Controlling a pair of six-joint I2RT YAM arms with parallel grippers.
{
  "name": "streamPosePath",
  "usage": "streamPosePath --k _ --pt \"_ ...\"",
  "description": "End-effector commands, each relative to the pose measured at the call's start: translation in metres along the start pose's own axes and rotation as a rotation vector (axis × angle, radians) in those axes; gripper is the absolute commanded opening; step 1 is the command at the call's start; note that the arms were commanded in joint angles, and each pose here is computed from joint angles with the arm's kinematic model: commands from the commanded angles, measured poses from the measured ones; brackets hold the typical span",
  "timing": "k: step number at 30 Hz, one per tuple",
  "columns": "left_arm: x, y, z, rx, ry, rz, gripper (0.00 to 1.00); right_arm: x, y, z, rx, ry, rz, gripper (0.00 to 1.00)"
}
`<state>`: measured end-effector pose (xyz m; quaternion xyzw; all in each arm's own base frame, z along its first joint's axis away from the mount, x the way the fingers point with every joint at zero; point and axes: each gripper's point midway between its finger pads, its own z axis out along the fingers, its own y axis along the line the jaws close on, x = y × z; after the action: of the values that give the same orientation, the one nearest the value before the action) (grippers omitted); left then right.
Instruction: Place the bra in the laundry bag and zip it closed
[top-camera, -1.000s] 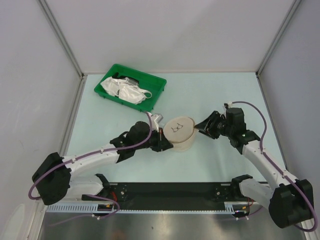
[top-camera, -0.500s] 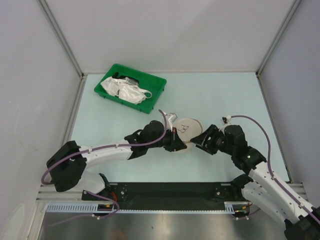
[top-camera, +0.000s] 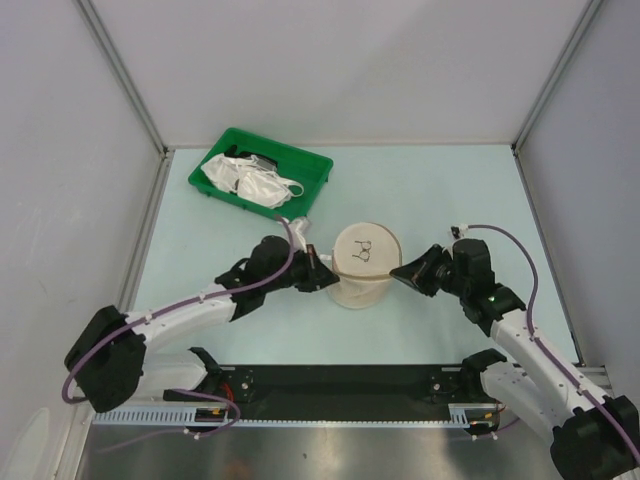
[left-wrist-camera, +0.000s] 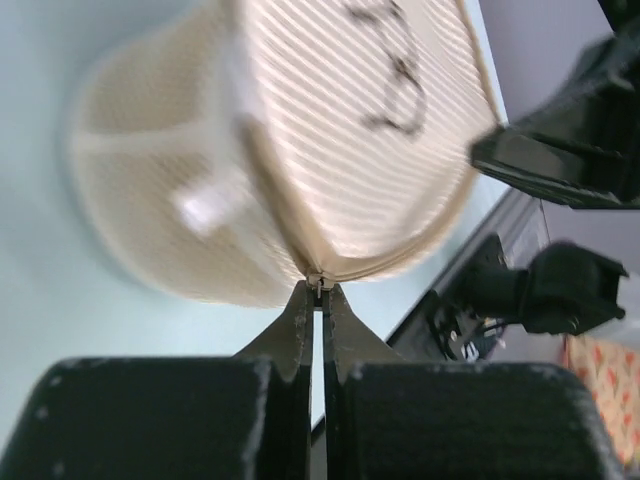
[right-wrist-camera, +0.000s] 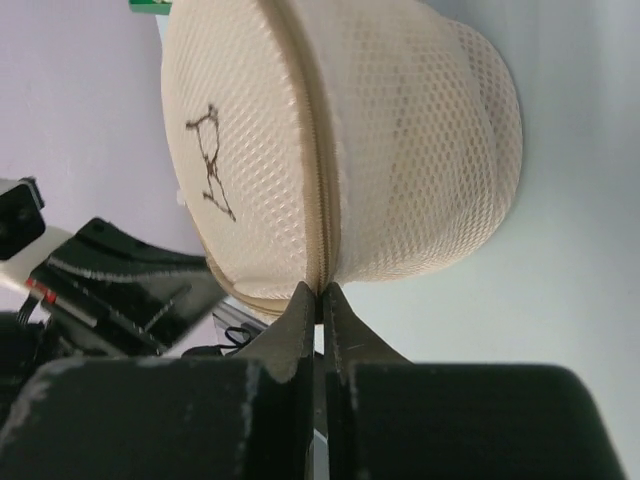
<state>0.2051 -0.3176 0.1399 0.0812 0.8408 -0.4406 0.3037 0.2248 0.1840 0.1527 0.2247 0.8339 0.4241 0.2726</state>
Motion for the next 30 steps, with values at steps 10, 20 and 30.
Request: streamPosePath --k 10,20,30 --pt "-0.027 0.008 -0.03 0.004 -0.063 0.044 0.0 -0.035 0.02 0.036 -0.073 0.056 -0.16 0.0" --pt "-0.016 -0.02 -0.006 0.086 -0.041 -0.042 0.0 -0.008 0.026 0.024 0.006 0.101 -0.211 0.73" --pt "-0.007 -0.039 0.006 0.12 0.002 -0.009 0.0 0.018 0.037 0.03 -0.089 0.098 -0.108 0.7"
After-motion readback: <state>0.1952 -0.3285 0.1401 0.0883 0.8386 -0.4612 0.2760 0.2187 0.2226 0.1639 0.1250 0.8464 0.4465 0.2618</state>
